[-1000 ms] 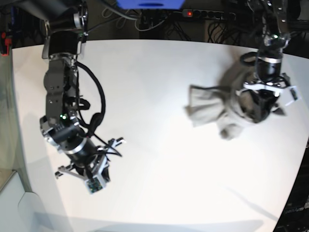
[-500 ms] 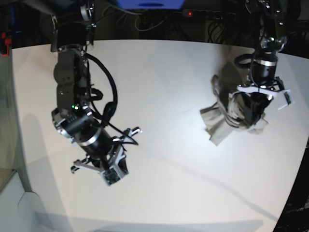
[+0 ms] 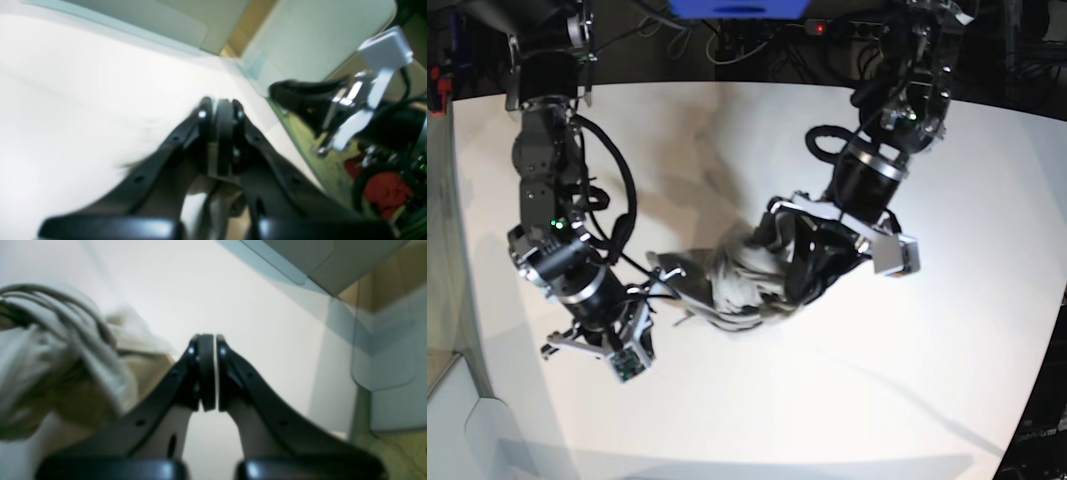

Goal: Layout the t-shirt on the table in an organized manner, then fold the t-shirt properly
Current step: 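Bring the right gripper to the shirt and grasp it beside the left gripper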

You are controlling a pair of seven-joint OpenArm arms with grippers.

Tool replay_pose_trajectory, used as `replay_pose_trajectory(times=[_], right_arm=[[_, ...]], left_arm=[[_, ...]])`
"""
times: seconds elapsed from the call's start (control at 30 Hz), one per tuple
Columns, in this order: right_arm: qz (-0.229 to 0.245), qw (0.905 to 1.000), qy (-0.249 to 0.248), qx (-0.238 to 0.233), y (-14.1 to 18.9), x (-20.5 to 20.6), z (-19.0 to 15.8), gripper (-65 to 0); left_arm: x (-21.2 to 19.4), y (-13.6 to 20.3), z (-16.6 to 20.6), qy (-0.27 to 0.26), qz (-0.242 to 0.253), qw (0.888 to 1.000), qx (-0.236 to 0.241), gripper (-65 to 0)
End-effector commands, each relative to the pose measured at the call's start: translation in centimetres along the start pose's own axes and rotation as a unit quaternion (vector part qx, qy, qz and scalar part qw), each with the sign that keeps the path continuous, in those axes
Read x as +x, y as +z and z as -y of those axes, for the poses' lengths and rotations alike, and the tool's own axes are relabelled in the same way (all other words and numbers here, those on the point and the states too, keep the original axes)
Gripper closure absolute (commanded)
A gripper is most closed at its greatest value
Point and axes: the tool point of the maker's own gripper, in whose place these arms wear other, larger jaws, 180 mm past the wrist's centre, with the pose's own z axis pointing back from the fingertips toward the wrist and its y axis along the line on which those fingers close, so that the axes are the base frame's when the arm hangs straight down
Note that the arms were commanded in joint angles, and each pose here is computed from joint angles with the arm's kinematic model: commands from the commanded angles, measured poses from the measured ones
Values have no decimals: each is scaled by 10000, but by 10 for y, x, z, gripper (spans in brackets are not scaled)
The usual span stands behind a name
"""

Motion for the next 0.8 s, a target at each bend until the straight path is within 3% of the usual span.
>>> replay_pose_trajectory(times=[0.0,0.17,0.33,0.43,0.63,0.77], right_arm=[[336,9994,-12,-87,3,20,7,0],[340,9994,-18,-84,3,20,7,0],[397,9990,-110,171,-2,27,-15,0],[464,9980,-259,354,-3,34,-34,-23],[455,9923,-716,900,0,33,-90,-144],[414,9869,-892,1281,4,33,-127,-168]], left_arm=[[1,11,-13,-121,1,9998,133,-3],[-25,38,-64,-290,-506,9954,757,-3],[-57,54,-109,-216,-931,9863,1343,-3],[-67,59,-117,-199,-1065,9834,1454,-3],[-74,71,-121,-260,-1241,9804,1506,-3],[-71,78,-122,-395,-1317,9797,1459,-3]])
